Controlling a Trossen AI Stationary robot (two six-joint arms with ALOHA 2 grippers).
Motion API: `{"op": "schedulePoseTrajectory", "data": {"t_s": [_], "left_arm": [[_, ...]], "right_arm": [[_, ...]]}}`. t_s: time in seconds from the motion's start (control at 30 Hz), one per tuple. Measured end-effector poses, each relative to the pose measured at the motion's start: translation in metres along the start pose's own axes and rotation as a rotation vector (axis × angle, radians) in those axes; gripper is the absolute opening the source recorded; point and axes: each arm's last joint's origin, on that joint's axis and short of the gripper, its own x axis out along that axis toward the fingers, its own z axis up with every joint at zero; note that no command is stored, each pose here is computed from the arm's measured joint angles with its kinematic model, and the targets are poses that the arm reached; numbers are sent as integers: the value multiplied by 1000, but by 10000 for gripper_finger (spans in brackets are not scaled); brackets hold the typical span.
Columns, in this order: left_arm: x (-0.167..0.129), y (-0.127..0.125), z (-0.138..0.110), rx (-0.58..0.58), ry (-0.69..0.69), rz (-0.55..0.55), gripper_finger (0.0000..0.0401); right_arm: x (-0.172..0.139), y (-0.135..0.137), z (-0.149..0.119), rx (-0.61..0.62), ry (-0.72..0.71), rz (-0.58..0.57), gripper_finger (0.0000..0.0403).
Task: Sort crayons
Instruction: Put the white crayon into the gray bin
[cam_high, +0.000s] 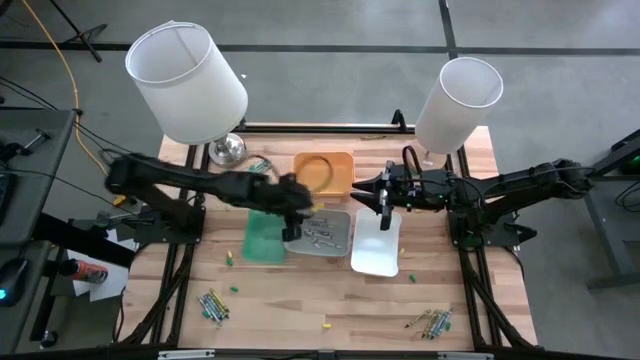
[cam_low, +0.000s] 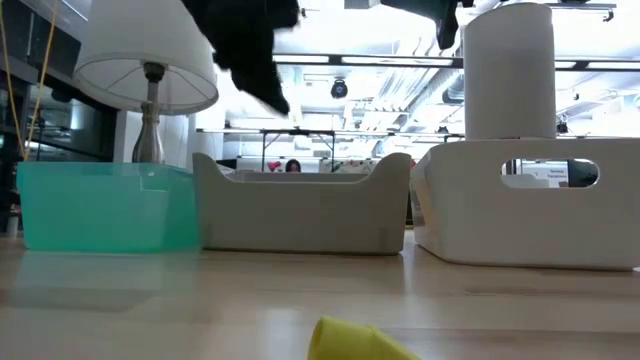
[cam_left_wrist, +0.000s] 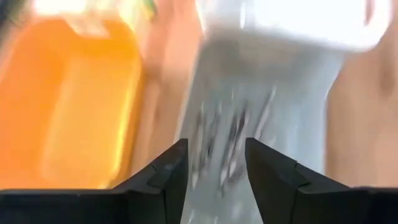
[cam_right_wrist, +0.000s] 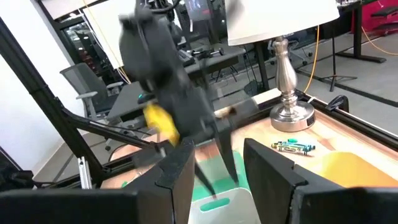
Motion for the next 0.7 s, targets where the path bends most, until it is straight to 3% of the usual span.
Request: {"op": "schedulePoseTrajectory", "data": {"t_s": [0.2,0.33,0.5,0.7], "left_arm": [[-54,1,-18,-171,-469,-95,128],[-71,3,-38,-293,-659,-190,127],[-82,7,-58,-373,-751,-237,127],[-86,10,-60,-383,-779,-206,127]], "right_arm": [[0,0,0,7,-5,2,133],[0,1,2,12,-17,6,133],[0,1,3,14,-23,16,133],[0,1,3,11,-26,17,133]]}}
